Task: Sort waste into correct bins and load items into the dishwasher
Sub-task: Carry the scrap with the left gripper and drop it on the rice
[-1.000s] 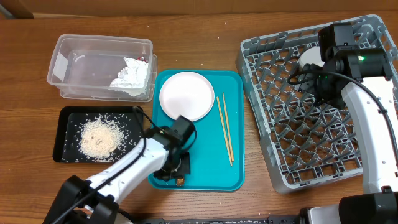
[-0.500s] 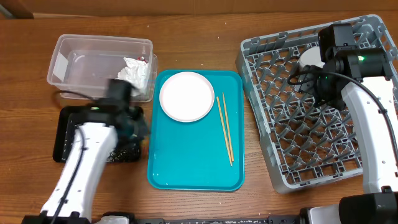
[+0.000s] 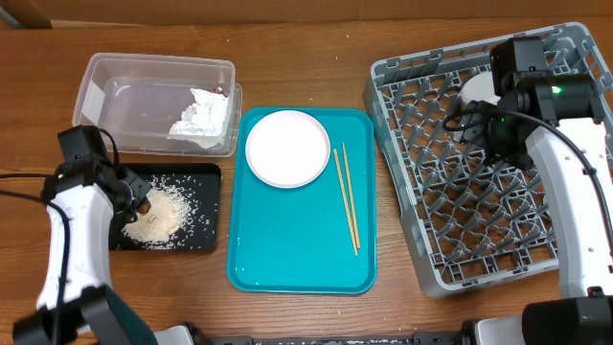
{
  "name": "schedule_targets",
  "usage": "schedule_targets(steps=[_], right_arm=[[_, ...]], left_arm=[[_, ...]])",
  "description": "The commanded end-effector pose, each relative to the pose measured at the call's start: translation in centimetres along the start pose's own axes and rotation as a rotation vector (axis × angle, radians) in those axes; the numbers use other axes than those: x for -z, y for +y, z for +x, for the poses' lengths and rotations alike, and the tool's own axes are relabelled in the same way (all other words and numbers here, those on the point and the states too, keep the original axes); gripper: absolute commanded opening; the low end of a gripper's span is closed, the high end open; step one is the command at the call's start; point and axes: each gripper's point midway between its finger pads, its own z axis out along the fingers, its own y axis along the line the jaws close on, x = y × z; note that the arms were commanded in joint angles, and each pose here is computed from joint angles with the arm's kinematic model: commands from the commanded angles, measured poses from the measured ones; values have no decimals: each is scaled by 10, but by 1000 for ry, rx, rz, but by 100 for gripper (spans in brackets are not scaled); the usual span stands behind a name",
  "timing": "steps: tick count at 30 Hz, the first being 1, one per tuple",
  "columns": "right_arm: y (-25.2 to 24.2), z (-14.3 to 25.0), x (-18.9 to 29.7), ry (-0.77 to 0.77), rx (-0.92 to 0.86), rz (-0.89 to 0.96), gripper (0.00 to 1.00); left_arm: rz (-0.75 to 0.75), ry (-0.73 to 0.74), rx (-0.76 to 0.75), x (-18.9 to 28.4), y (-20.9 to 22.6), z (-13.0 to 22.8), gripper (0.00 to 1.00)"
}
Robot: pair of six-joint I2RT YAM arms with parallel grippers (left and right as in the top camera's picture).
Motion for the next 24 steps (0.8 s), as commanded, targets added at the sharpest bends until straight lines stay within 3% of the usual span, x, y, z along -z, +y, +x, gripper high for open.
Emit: schedule_targets(steps=[1,4,5,6,10,14,24], right_arm=[[0,0,-1,4,6,0,79],[-1,1,-1,8,7,3,79],[-1,2,-1,9,7,3,79],[-1,2,-1,10,7,4,79],[-1,2,-1,10,7,4,79],[-1,2,-1,10,7,4,79],[7,3,-1,20,32,-37,83]], left_arm=[[-39,26,-8,-18,3,-2,14],[-48,43,-17,-28,3,-1,17],[-48,43,-24,-28,2,-1,20],[-44,36,-38,-29,1,-3,32],[-40,31,-52,-28,1,-4,33],[-27,50,-53,-24,-2,-2,48],[228,95,-185,56,-62,-7,56]])
